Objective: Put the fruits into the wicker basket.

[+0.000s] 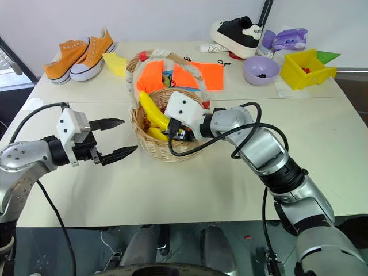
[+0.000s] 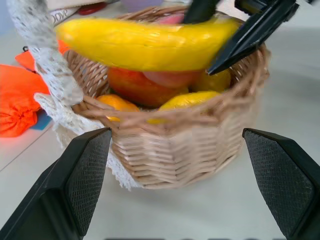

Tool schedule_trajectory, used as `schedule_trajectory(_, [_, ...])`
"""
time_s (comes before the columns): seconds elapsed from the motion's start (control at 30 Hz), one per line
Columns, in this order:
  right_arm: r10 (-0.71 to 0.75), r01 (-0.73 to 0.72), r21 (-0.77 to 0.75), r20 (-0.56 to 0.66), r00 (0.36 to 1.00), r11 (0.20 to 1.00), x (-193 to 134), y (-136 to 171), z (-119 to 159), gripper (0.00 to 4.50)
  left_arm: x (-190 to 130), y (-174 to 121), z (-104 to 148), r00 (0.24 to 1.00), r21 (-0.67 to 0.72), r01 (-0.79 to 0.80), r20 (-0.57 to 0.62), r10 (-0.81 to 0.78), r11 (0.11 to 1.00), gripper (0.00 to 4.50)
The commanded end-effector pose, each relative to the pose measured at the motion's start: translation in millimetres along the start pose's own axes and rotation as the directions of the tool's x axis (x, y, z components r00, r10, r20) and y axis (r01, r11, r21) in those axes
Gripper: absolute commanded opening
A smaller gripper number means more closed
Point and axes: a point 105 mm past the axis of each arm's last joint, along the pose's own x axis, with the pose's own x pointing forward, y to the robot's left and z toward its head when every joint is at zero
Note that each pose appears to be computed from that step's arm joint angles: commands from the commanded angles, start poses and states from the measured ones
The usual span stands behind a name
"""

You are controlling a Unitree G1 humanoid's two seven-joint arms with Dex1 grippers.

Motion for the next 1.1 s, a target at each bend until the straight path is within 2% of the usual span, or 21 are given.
schedule_trajectory(0.03, [-0.006,0.020,-0.093,0.153,0.988,0.995,-23,-1,32,3.82,-6,1,11,0.999,0.031,-0.021,0.025,0.020,0.999,4.50])
schedule_trajectory(0.17, [0.076,-0.050,-0.113,0.245,0.967,0.992,-55,16,42,3.82,-9,3,9,0.999,0.021,-0.031,0.021,0.030,0.999,4.50])
schedule_trajectory(0.27, [0.074,-0.067,-0.036,0.265,0.961,0.997,-80,25,37,3.82,-9,2,9,0.999,0.003,-0.035,0.034,0.035,0.999,4.50])
schedule_trajectory(0.43, [-0.124,0.102,0.144,0.152,0.981,0.984,-107,11,-1,3.82,-6,-5,7,0.998,-0.020,-0.022,0.060,0.023,1.000,4.50])
schedule_trajectory(0.53, [-0.294,0.272,0.209,0.083,0.952,0.939,-117,-9,-24,3.82,1,-12,10,0.995,-0.026,-0.010,0.096,0.013,1.000,4.50])
schedule_trajectory(0.63, [-0.443,0.417,0.256,0.050,0.895,0.872,-117,-31,-40,3.82,8,-17,16,0.991,-0.036,0.002,0.137,0.003,0.999,4.50])
schedule_trajectory(0.83, [-0.481,0.403,0.362,0.157,0.863,0.840,-86,-39,-31,3.82,18,-27,18,0.988,-0.040,0.036,0.153,-0.030,0.999,4.50])
schedule_trajectory(0.93, [-0.500,0.410,0.388,0.165,0.850,0.825,-70,-46,-32,3.82,20,-29,17,0.988,-0.040,0.039,0.152,-0.033,0.998,4.50])
schedule_trajectory(1.0, [-0.521,0.414,0.423,0.174,0.836,0.806,-66,-52,-32,3.30,18,-31,17,0.988,-0.040,0.038,0.150,-0.031,0.998,4.50])
schedule_trajectory(1.1, [-0.538,0.419,0.452,0.174,0.825,0.788,-66,-54,-34,2.01,17,-32,17,0.989,-0.041,0.033,0.147,-0.027,0.999,4.50])
